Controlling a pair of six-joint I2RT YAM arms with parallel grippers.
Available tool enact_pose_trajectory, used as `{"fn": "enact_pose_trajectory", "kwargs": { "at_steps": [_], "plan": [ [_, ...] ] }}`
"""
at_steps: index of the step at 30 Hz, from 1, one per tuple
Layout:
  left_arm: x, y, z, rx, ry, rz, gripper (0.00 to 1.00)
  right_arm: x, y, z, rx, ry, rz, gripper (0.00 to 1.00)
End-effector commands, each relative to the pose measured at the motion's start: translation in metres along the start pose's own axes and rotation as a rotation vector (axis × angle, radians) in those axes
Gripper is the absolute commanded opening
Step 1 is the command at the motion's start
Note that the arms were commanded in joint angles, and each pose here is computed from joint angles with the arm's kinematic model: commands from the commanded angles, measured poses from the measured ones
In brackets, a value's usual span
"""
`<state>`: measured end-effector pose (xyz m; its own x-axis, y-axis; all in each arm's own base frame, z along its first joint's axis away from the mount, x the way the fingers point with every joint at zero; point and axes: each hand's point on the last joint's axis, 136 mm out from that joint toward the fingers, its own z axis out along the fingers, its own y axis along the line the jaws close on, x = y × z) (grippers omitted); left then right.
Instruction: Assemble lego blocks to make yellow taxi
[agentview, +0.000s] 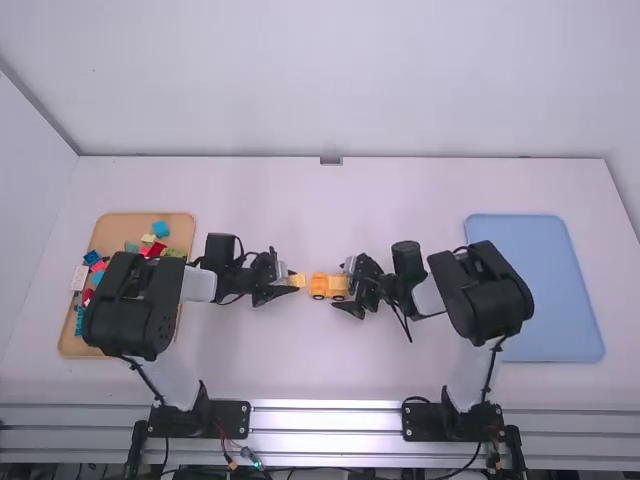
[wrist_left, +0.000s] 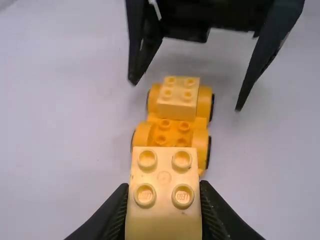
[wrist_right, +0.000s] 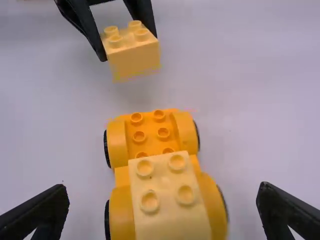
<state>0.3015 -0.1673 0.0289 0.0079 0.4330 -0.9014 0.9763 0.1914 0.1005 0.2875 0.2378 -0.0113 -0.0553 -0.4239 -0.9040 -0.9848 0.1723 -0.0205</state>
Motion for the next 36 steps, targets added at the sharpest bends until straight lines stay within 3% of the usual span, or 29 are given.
{"fn": "enact_pose_trajectory", "kwargs": {
  "at_steps": [1,11,15,23,30,36],
  "plan": [
    [-0.018,0.003,0.004,0.028,-0.039,0.074,0.25,-0.003,-0.003,0.008,-0.018,-0.017,-0.02,0.99],
    [-0.02,0.0,0.022,0.081,-0.006,0.069,0.23,0.007,-0.013,0.022,-0.032,-0.011,-0.008,1.0],
    [-0.02,0.0,0.03,0.101,-0.007,0.073,0.22,0.008,-0.012,0.022,-0.035,-0.01,-0.011,0.96],
    [-0.016,0.0,0.032,0.102,0.012,0.067,0.21,0.007,0.007,0.02,-0.123,-0.047,-0.138,0.82],
    [-0.013,-0.003,0.037,0.114,0.013,0.068,0.2,0.008,0.006,0.021,-0.121,-0.041,-0.142,0.79],
    [-0.01,-0.002,0.044,0.126,0.016,0.067,0.17,0.008,0.006,0.021,-0.118,-0.038,-0.141,0.59]
  ]
}}
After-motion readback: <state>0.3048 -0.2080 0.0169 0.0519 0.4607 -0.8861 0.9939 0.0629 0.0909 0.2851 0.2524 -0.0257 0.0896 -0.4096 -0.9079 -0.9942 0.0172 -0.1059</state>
